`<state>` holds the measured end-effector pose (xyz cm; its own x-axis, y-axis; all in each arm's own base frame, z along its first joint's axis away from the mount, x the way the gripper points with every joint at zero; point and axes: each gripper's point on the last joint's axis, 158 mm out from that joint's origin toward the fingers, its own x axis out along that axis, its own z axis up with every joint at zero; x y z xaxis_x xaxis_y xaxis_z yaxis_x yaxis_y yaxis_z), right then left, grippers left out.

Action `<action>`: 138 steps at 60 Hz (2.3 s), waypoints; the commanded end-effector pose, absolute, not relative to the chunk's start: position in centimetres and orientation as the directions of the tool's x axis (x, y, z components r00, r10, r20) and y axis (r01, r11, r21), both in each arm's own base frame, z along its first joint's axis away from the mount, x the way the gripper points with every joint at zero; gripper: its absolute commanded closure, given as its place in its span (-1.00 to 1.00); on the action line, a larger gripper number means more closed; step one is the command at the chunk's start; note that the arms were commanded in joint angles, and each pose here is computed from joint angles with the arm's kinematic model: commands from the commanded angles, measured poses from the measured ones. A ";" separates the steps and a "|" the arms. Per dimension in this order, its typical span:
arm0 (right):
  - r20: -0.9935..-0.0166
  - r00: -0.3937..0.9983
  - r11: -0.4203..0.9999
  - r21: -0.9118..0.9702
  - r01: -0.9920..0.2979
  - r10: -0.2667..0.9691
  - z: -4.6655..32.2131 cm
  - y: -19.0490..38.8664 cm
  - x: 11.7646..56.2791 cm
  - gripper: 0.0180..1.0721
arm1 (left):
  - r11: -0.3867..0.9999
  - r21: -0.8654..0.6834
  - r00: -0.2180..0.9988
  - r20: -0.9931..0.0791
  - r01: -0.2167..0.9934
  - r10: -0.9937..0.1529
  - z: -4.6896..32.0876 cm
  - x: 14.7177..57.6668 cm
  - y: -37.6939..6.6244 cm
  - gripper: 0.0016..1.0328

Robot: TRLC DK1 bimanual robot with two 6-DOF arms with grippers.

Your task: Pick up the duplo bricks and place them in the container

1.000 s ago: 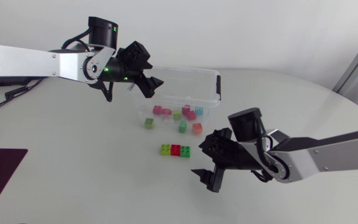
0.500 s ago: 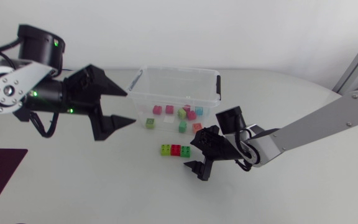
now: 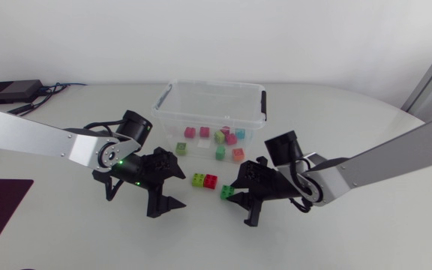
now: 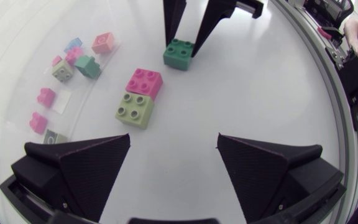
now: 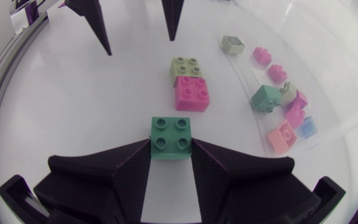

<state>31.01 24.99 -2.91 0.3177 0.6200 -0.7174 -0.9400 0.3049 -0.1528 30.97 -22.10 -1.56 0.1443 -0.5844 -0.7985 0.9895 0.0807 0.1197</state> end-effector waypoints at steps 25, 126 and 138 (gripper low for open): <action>-0.606 0.412 0.333 -0.246 -0.910 0.680 10.4 21.6 26.1 0.55 | 0.061 0.199 0.194 -0.764 0.978 -0.616 -3.4 36.3 -24.9 -0.90; -0.490 0.578 0.505 -0.287 -0.814 0.653 11.9 22.8 31.5 -0.77 | 0.541 0.420 0.683 -0.397 0.729 -0.613 19.6 49.3 -23.6 0.28; -0.618 0.442 0.385 -0.234 -0.893 0.650 5.7 25.1 29.1 -0.77 | 0.598 0.406 0.722 -0.421 0.691 -0.549 17.3 52.8 -23.5 -0.93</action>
